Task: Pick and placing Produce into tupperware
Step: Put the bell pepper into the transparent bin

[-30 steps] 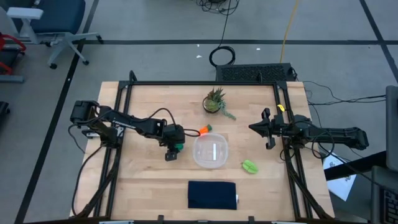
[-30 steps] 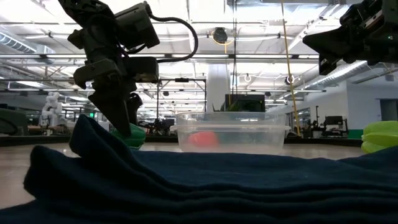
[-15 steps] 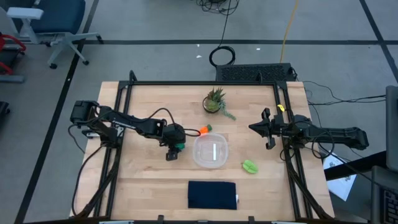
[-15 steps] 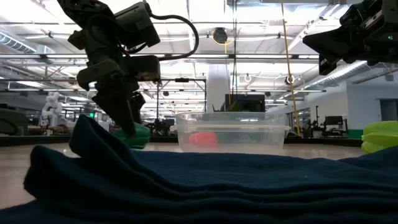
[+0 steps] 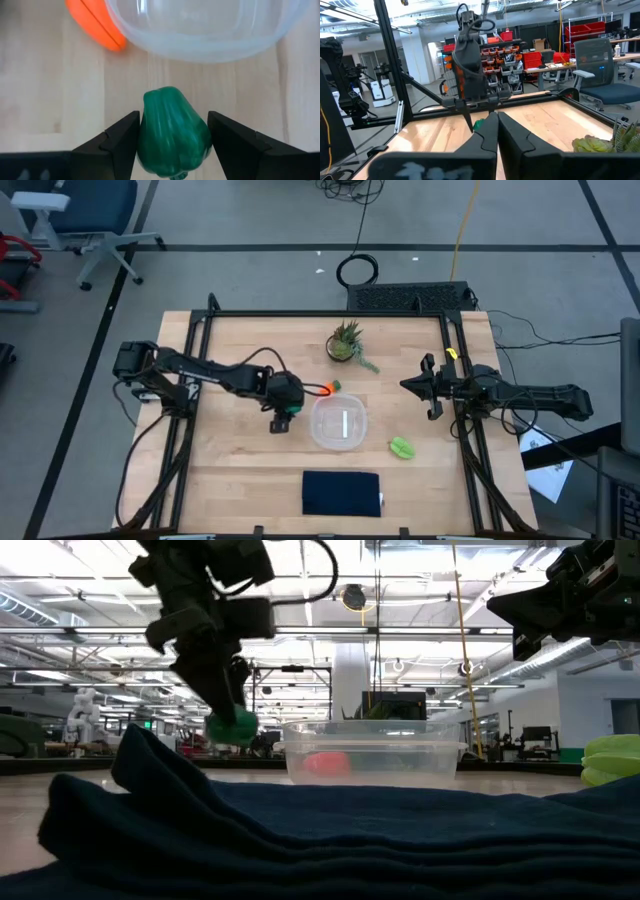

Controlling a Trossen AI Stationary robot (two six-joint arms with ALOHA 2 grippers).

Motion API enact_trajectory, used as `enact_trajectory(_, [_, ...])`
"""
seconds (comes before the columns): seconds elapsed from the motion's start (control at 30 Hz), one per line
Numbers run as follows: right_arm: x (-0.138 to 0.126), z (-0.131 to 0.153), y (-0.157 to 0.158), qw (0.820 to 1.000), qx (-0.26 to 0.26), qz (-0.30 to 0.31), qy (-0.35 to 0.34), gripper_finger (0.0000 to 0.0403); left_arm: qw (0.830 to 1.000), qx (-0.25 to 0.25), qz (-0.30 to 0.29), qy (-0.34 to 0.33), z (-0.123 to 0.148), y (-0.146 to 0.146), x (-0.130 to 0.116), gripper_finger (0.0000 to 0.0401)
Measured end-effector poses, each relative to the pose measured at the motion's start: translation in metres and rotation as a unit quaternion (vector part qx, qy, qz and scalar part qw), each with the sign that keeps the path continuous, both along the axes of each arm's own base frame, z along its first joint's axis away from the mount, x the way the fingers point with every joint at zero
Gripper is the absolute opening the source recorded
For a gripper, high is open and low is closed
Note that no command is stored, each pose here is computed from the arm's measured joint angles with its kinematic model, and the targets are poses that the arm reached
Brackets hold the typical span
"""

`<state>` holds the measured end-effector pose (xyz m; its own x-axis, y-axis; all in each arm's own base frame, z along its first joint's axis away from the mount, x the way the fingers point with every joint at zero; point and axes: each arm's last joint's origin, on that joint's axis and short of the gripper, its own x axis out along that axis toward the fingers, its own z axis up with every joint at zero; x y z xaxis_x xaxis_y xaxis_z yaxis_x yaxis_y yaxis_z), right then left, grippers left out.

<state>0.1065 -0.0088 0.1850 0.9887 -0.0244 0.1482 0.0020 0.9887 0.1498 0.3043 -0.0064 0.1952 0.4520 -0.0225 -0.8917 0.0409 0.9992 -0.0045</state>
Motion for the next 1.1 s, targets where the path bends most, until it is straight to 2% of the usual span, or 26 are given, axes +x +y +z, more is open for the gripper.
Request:
enact_trajectory(0.63, [0.0,0.0,0.0,1.0,0.0,0.0,-0.001,0.0,1.0,0.01,-0.015,-0.022,0.061,0.008,0.017,0.023])
enact_trajectory(1.1, [0.0,0.0,0.0,1.0,0.0,0.0,-0.001,0.0,0.998,0.003,-0.033,-0.055,0.065,0.007,0.027,0.023])
